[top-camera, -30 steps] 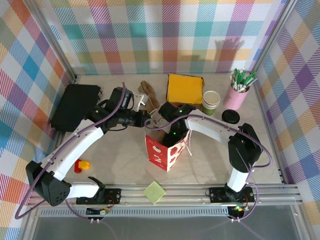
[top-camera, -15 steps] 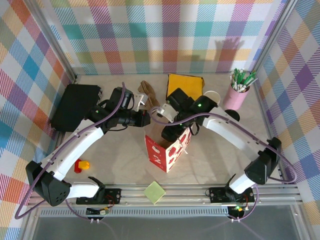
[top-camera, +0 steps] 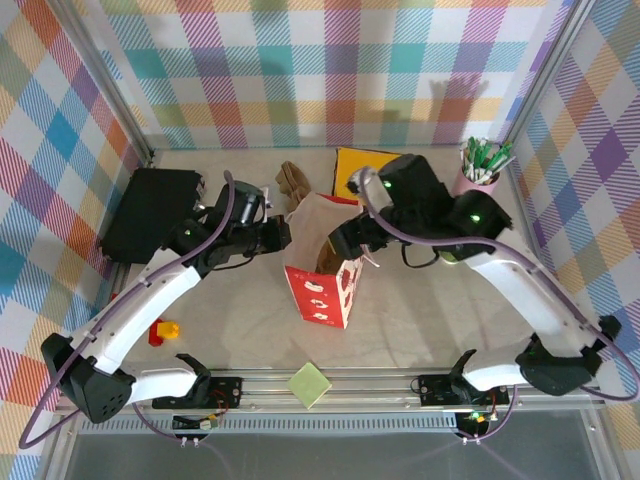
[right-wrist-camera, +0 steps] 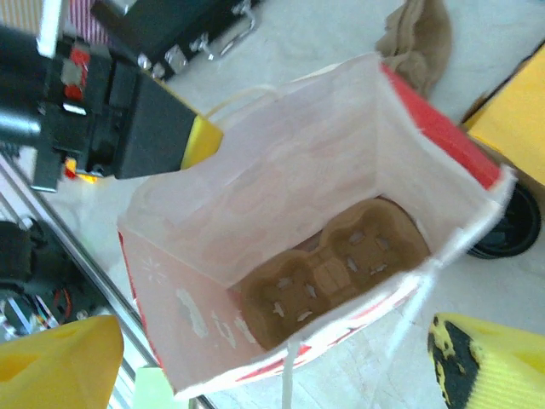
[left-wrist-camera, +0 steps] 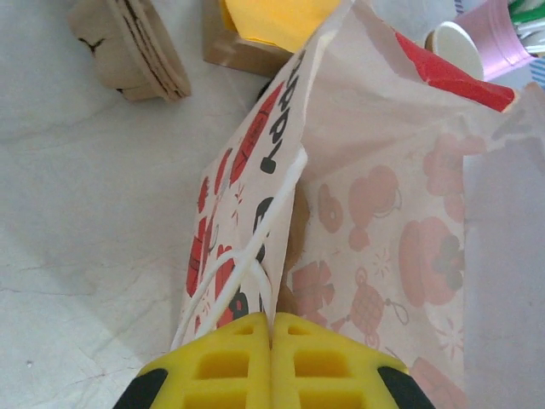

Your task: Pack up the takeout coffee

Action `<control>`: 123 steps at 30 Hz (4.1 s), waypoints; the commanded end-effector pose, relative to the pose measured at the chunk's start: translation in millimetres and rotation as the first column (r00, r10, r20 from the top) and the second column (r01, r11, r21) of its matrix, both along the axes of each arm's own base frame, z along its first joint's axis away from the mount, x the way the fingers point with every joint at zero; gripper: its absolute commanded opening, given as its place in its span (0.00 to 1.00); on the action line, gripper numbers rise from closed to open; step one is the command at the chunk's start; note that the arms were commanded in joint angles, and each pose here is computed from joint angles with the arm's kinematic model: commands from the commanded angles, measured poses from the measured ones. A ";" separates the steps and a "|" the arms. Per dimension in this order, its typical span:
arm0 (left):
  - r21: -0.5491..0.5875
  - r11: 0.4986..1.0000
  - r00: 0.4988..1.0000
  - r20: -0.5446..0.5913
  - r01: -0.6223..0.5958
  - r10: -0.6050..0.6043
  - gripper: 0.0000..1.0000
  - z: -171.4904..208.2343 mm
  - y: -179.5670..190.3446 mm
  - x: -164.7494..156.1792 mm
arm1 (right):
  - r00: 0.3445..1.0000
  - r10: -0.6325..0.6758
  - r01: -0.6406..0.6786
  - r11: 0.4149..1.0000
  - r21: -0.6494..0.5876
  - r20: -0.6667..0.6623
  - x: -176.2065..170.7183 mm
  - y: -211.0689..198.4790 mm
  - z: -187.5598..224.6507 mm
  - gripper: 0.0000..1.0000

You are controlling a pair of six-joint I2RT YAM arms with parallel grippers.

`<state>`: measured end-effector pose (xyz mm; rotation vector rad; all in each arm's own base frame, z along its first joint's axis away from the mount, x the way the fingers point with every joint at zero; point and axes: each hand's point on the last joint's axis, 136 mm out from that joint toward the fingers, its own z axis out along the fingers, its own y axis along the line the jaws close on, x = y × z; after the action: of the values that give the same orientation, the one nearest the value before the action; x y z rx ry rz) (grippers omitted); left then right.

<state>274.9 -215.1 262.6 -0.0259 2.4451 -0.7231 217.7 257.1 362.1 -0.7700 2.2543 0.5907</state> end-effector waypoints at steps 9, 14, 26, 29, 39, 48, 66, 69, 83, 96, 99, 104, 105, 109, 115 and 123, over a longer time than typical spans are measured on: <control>-0.042 0.990 0.989 0.044 -0.137 0.139 0.47 33.3 11.5 -9.3 | 0.932 -0.361 0.363 0.930 0.063 -0.038 3.2 -83.7 1.7 0.97; 0.021 0.992 0.985 0.121 -0.127 0.123 0.70 55.5 22.4 -7.0 | 0.854 -0.514 0.517 0.856 0.019 -0.081 14.2 -130.0 -24.2 0.97; 0.089 0.994 0.960 0.268 0.056 -0.078 0.88 77.4 32.9 42.7 | 0.706 -0.705 0.705 0.708 -0.028 -0.069 51.7 -183.3 -70.9 0.99; 0.091 0.991 0.946 0.301 0.098 -0.121 0.91 81.1 32.6 43.3 | 0.694 -0.717 0.719 0.695 0.008 -0.069 51.9 -184.3 -73.1 0.99; -0.009 0.998 0.980 0.189 0.064 -0.061 0.88 74.1 33.4 28.2 | 0.566 -0.737 0.820 0.547 0.165 -0.370 20.0 -171.2 -49.8 1.00; 0.036 0.986 0.985 0.052 0.163 -0.165 0.76 69.4 18.8 23.0 | 0.752 -0.492 0.604 0.781 0.158 -0.439 54.3 -60.2 -27.3 0.94; -0.045 0.974 0.970 0.109 0.223 -0.217 0.61 94.8 -24.4 14.2 | 0.775 -0.501 0.543 0.840 -0.001 -0.386 84.4 -2.0 -90.1 0.39; -0.041 0.974 0.967 0.130 0.225 -0.218 0.60 97.3 -23.0 13.9 | 0.800 -0.484 0.525 0.851 0.023 -0.355 89.6 1.7 -87.4 0.21; -0.008 0.982 0.955 0.233 0.189 -0.182 0.58 112.3 -3.3 4.3 | 0.956 -0.261 0.287 0.925 0.248 -0.133 44.4 37.9 -41.0 0.00; -0.015 0.980 0.961 0.201 0.197 -0.191 0.58 107.0 -4.2 0.3 | 0.878 -0.412 0.468 0.847 0.253 -0.244 40.0 23.8 -40.7 0.00; -0.017 0.983 0.969 0.172 0.184 -0.179 0.59 104.4 -6.3 4.7 | 0.840 -0.453 0.525 0.818 0.237 -0.299 38.2 18.6 -45.8 0.01; -0.041 0.982 0.975 0.137 0.182 -0.175 0.59 97.8 -13.3 9.5 | 0.771 -0.497 0.596 0.782 0.179 -0.398 31.7 10.8 -67.1 0.00; -0.042 0.983 0.976 0.134 0.180 -0.173 0.59 95.9 -14.1 10.8 | 0.759 -0.502 0.605 0.779 0.164 -0.415 30.5 9.2 -71.4 0.00; -0.045 0.986 0.982 0.113 0.159 -0.153 0.59 89.9 -15.7 18.0 | 0.718 -0.499 0.624 0.770 0.131 -0.486 28.7 2.8 -89.4 0.01; -0.016 0.991 0.989 0.073 0.132 -0.130 0.60 79.9 -14.3 24.2 | 0.704 -0.520 0.622 0.780 0.066 -0.484 31.9 -19.0 -91.3 0.31; 0.048 0.993 0.989 0.098 0.110 -0.115 0.73 80.4 -1.8 27.7 | 0.607 -0.692 0.720 0.687 -0.098 -0.390 37.2 -98.7 -66.5 0.63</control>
<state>302.5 -225.4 333.3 0.1539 2.4016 -0.7441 266.8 198.2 298.9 0.3304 2.5534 0.6286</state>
